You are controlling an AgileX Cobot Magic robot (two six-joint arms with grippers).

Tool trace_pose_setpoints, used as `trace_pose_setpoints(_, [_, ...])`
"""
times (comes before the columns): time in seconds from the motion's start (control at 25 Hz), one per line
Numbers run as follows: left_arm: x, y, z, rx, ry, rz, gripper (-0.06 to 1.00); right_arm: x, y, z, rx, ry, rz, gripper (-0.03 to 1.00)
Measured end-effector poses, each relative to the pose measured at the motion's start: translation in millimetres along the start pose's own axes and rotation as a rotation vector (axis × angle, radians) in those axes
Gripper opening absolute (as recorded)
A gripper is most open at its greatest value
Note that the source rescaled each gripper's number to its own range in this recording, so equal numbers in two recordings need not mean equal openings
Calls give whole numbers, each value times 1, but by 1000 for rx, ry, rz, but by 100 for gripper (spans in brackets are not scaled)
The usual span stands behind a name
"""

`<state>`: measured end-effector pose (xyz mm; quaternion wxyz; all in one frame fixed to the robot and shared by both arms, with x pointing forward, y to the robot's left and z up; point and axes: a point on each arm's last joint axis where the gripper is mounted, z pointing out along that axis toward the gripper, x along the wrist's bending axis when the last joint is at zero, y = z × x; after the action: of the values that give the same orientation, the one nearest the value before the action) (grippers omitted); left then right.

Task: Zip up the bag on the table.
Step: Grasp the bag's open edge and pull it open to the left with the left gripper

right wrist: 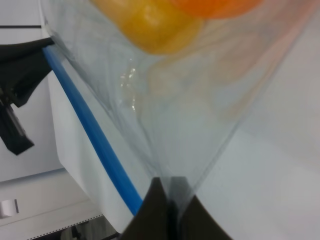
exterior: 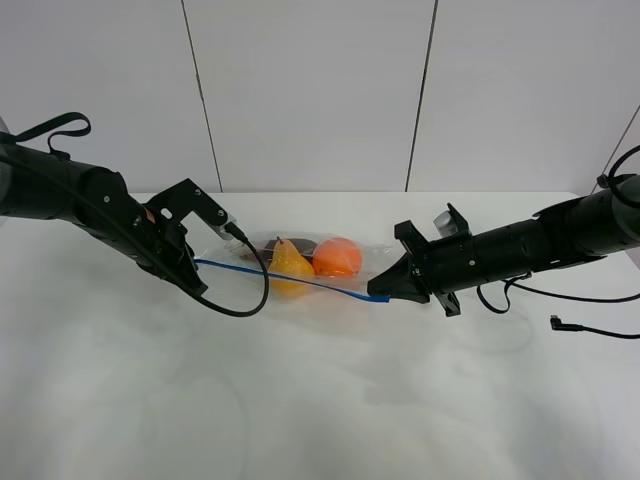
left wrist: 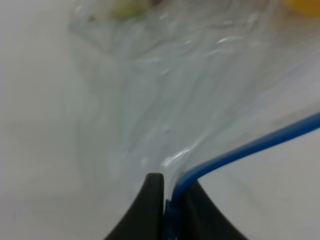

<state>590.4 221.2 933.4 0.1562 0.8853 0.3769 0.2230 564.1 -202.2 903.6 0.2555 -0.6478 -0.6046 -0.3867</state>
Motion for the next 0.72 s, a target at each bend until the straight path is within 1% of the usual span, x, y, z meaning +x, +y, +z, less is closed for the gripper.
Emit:
trace_pose_setpoints(0.08, [7, -5, 0, 10, 10, -30, 0, 0, 0, 0, 0, 0, 0, 0])
trace_pose_setpoints(0.2, [12, -8, 0, 14, 16, -62, 0, 1, 0, 0, 5, 9, 1, 0])
trace_pose_setpoints(0.48, [12, -8, 0, 15, 17, -81, 1, 1, 0, 0, 5, 8, 0, 0])
trace_pose_setpoints(0.52, [12, -8, 0, 16, 16, -82, 3, 1, -1, 0, 6, 6, -1, 0])
trace_pose_setpoints(0.6, [14, -10, 0, 24, 16, -90, 12, 0, -1, 0, 8, 0, -5, 0])
trace_pose_setpoints(0.72, [19, -15, 0, 38, 25, -108, 32, -3, 0, -1, 9, -23, -15, 0])
